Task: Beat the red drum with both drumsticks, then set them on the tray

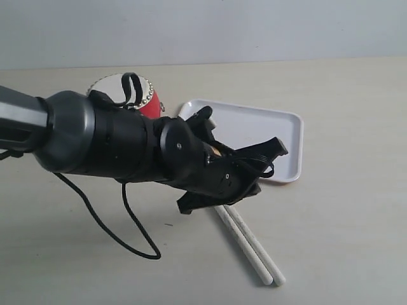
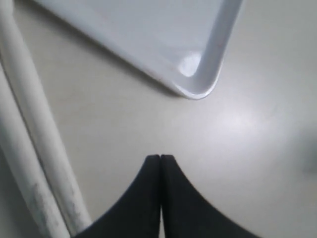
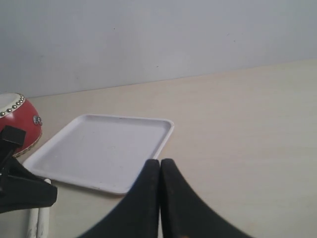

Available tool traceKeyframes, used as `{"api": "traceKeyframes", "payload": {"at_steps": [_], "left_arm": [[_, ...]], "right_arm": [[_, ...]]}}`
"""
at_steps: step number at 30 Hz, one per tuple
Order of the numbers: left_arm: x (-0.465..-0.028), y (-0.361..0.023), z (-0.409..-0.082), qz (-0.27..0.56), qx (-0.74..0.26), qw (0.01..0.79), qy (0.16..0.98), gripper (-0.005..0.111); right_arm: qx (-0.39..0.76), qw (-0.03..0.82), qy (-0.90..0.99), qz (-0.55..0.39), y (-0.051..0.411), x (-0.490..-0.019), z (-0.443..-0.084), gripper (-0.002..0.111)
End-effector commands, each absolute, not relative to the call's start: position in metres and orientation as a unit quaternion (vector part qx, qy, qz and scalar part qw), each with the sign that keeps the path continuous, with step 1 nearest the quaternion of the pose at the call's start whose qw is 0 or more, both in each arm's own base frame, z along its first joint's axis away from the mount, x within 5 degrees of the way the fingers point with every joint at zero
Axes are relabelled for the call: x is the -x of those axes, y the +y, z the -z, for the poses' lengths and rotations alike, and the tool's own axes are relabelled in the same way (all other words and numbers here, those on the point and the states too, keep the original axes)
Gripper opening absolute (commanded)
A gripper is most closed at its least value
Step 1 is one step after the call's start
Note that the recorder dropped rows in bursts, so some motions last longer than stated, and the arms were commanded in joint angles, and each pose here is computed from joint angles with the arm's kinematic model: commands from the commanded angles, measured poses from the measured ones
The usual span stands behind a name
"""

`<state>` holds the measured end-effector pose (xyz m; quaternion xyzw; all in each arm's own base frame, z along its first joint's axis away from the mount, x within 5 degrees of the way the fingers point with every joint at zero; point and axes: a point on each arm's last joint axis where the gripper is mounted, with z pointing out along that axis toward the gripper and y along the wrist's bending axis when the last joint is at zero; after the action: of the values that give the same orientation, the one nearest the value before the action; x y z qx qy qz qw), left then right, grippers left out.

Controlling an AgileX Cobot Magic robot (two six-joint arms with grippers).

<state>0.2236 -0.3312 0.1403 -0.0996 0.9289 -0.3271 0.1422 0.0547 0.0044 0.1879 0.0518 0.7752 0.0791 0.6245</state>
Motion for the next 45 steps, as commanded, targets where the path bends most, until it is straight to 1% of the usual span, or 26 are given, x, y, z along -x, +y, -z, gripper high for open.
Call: {"api": "traceKeyframes", "payload": {"at_steps": [1, 3, 6, 12, 16, 19, 20, 21, 24, 25, 27, 29, 30, 31, 33, 34, 35, 36, 38, 40, 43, 45], "left_arm": [[-0.221, -0.345, -0.165, 0.357, 0.004, 0.274, 0.893, 0.0], [-0.213, -0.354, -0.176, 0.365, -0.043, 0.334, 0.868, 0.0], [-0.2, -0.364, -0.191, 0.373, -0.09, 0.393, 0.836, 0.0], [-0.176, -0.367, -0.231, 0.371, -0.19, 0.455, 0.787, 0.0], [-0.162, -0.361, -0.262, 0.375, -0.242, 0.47, 0.761, 0.0], [-0.154, -0.356, -0.279, 0.386, -0.254, 0.475, 0.749, 0.0], [-0.151, -0.352, -0.291, 0.393, -0.257, 0.484, 0.739, 0.0], [-0.15, -0.351, -0.293, 0.393, -0.261, 0.484, 0.737, 0.0], [-0.141, -0.339, -0.319, 0.404, -0.286, 0.493, 0.716, 0.0], [-0.138, -0.336, -0.324, 0.407, -0.299, 0.489, 0.712, 0.0], [-0.129, -0.329, -0.349, 0.436, -0.316, 0.468, 0.701, 0.0], [-0.125, -0.325, -0.36, 0.463, -0.291, 0.441, 0.712, 0.0], [-0.122, -0.322, -0.364, 0.476, -0.264, 0.405, 0.735, 0.0], [-0.122, -0.32, -0.364, 0.477, -0.223, 0.364, 0.768, 0.0], [-0.126, -0.316, -0.361, 0.456, -0.162, 0.321, 0.814, 0.0], [-0.131, -0.31, -0.353, 0.408, -0.089, 0.293, 0.86, 0.0], [-0.134, -0.305, -0.347, 0.368, -0.04, 0.287, 0.884, 0.0], [-0.14, -0.29, -0.336, 0.258, 0.078, 0.287, 0.919, 0.0], [-0.144, -0.277, -0.326, 0.142, 0.193, 0.29, 0.927, 0.0], [-0.145, -0.284, -0.322, 0.146, 0.192, 0.288, 0.927, 0.0], [-0.147, -0.304, -0.316, 0.205, 0.171, 0.271, 0.925, 0.0], [-0.145, -0.317, -0.307, 0.227, 0.173, 0.239, 0.928, 0.0]], "right_arm": [[-0.052, 0.628, 0.773, -0.077, 0.004, -0.055, -0.187, 0.0], [-0.052, 0.628, 0.773, -0.077, 0.004, -0.055, -0.187, 0.0], [-0.052, 0.628, 0.773, -0.077, 0.004, -0.055, -0.187, 0.0], [-0.052, 0.628, 0.773, -0.077, 0.004, -0.055, -0.187, 0.0], [-0.052, 0.628, 0.773, -0.077, 0.004, -0.055, -0.187, 0.0], [-0.052, 0.628, 0.773, -0.077, 0.004, -0.055, -0.187, 0.0], [-0.052, 0.628, 0.773, -0.077, 0.004, -0.055, -0.187, 0.0], [-0.052, 0.628, 0.773, -0.077, 0.004, -0.055, -0.187, 0.0], [-0.052, 0.628, 0.773, -0.077, 0.004, -0.055, -0.187, 0.0], [-0.052, 0.628, 0.773, -0.077, 0.004, -0.055, -0.187, 0.0], [-0.052, 0.628, 0.773, -0.077, 0.004, -0.055, -0.187, 0.0], [-0.052, 0.628, 0.773, -0.077, 0.004, -0.055, -0.187, 0.0], [-0.052, 0.628, 0.773, -0.077, 0.004, -0.055, -0.187, 0.0], [-0.052, 0.628, 0.773, -0.077, 0.004, -0.055, -0.187, 0.0], [-0.052, 0.628, 0.773, -0.077, 0.004, -0.055, -0.187, 0.0], [-0.052, 0.628, 0.773, -0.077, 0.004, -0.055, -0.187, 0.0], [-0.052, 0.628, 0.773, -0.077, 0.004, -0.055, -0.187, 0.0], [-0.052, 0.628, 0.773, -0.077, 0.004, -0.055, -0.187, 0.0], [-0.052, 0.628, 0.773, -0.077, 0.004, -0.055, -0.187, 0.0], [-0.052, 0.628, 0.773, -0.077, 0.004, -0.055, -0.187, 0.0], [-0.052, 0.628, 0.773, -0.077, 0.004, -0.055, -0.187, 0.0], [-0.052, 0.628, 0.773, -0.077, 0.004, -0.055, -0.187, 0.0]]}}
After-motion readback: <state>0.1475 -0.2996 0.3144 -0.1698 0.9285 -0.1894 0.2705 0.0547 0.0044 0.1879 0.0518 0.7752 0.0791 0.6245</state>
